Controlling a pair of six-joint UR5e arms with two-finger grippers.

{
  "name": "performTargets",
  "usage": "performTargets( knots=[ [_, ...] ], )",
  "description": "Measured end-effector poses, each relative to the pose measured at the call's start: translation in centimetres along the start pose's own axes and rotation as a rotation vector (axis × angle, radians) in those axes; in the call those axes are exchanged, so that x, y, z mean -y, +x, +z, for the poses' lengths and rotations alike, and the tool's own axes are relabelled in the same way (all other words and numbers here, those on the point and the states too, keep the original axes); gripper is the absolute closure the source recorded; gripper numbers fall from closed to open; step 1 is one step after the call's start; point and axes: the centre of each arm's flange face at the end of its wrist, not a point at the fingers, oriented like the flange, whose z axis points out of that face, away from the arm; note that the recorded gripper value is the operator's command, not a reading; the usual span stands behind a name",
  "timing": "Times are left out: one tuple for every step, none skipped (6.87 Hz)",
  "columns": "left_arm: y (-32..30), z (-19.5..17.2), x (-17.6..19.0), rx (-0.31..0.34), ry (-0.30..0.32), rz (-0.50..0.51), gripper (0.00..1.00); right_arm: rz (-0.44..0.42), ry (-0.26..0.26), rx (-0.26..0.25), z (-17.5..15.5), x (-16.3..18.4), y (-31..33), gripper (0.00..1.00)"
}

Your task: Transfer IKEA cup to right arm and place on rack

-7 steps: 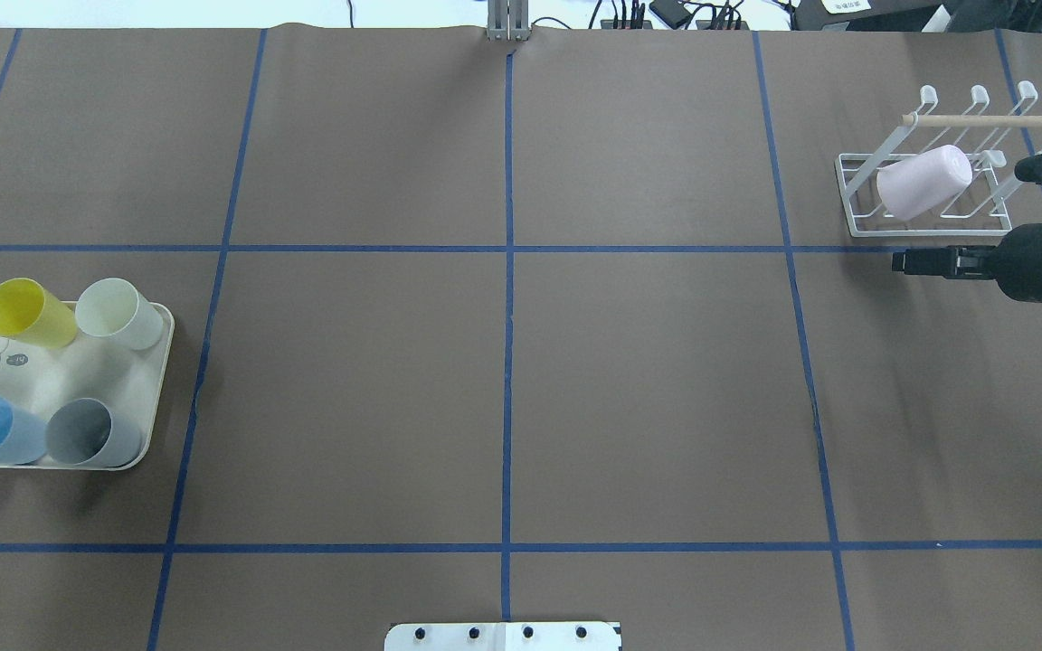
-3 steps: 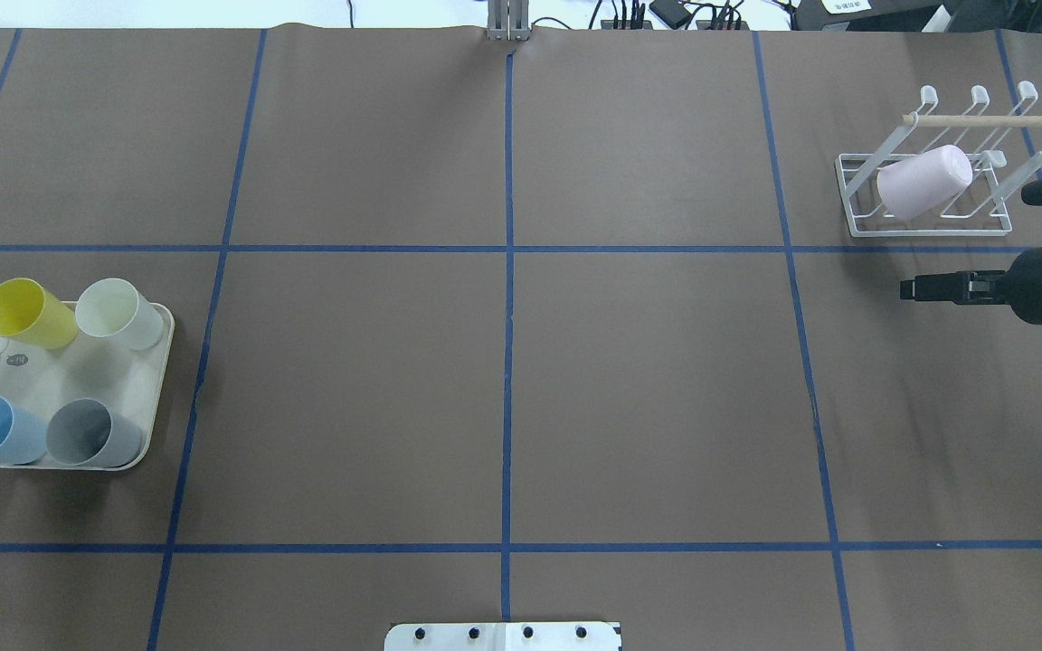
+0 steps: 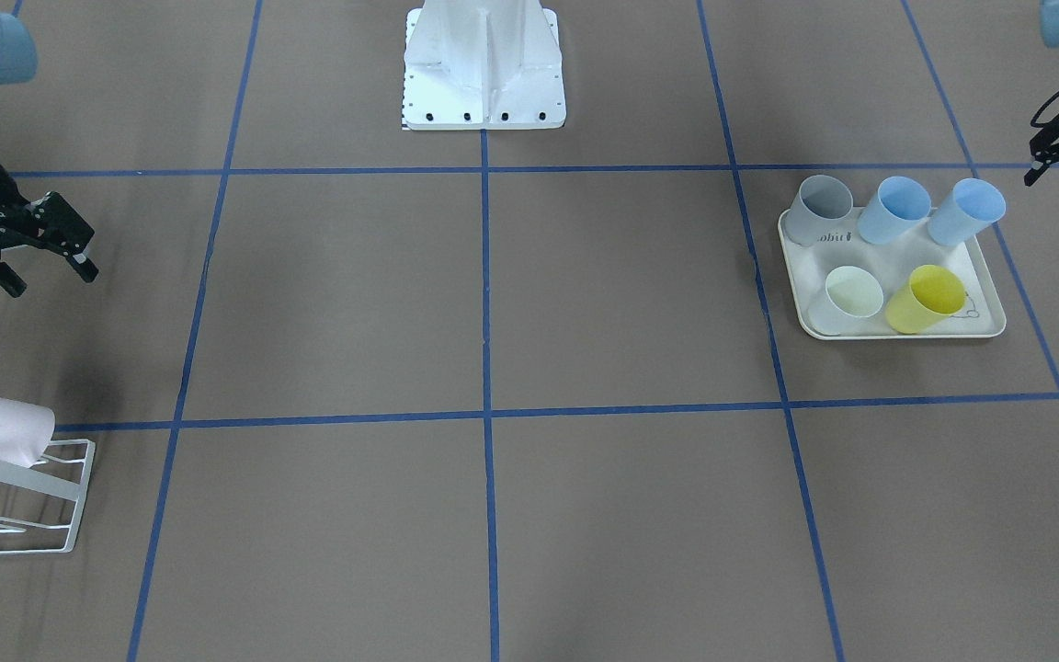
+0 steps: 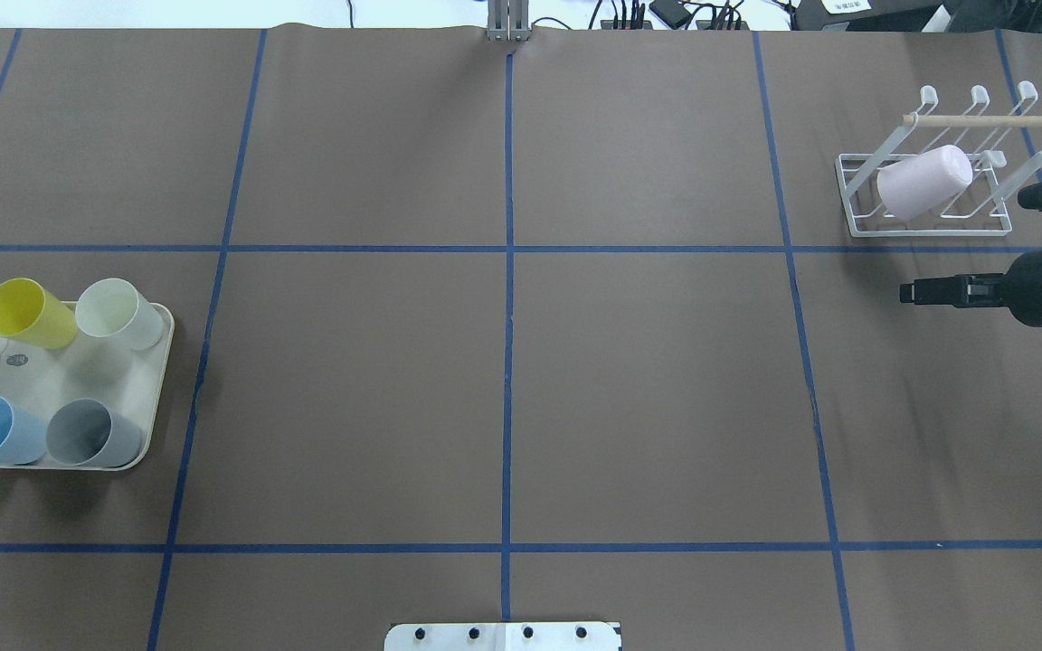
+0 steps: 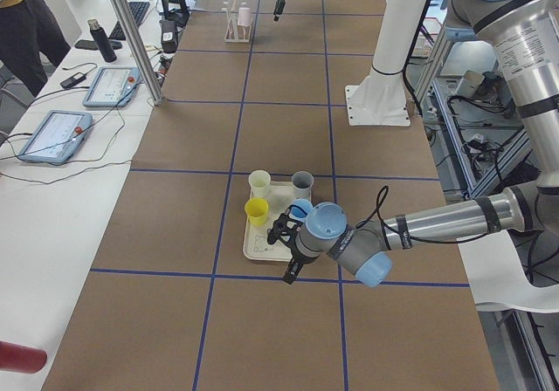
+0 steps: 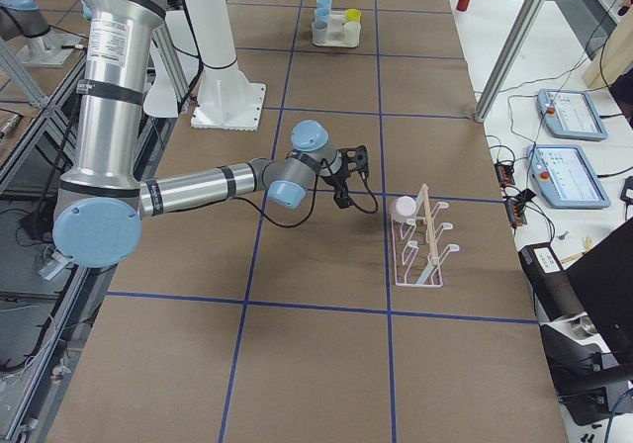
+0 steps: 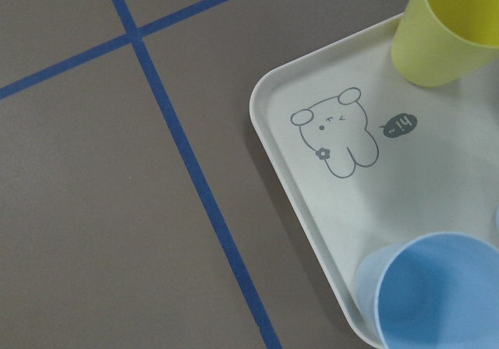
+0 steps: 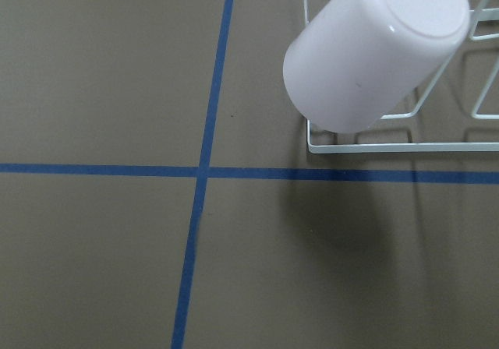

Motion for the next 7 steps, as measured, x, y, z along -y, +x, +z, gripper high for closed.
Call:
performTargets(
  knots=[
    [0.7, 0.7, 0.3, -0.014, -0.016, -0.003, 0.01, 0.000, -0.002, -0.002, 0.1, 0.0, 0.1, 0.00],
    [1.9, 1.9, 0.7, -0.036, -0.042, -0.014, 0.01, 0.002, -0.002, -0.003, 0.2, -0.1, 0.2, 0.00],
    [2.8, 2.8, 1.0, -0.048, -0.061, -0.017, 0.03, 0.002, -0.003, -0.003, 0.2, -0.1, 0.3, 0.00],
    [3.1, 3.3, 1.1, -0.052, -0.071, -0.017, 0.39, 0.002, -0.004, -0.005, 0.3, -0.1, 0.3, 0.00],
    [3.3, 3.7, 1.1, -0.054, -0.081, -0.018, 0.66, 0.002, -0.004, -0.005, 0.3, -0.1, 0.4, 0.00],
    [3.5, 3.9, 1.1, -0.058, -0.089, -0.018, 0.72, 0.002, -0.005, -0.006, 0.4, -0.1, 0.4, 0.00],
    [3.8, 4.1, 1.3, -0.064, -0.092, -0.016, 0.73, 0.003, -0.005, -0.007, 0.4, -0.1, 0.5, 0.00]
  ],
)
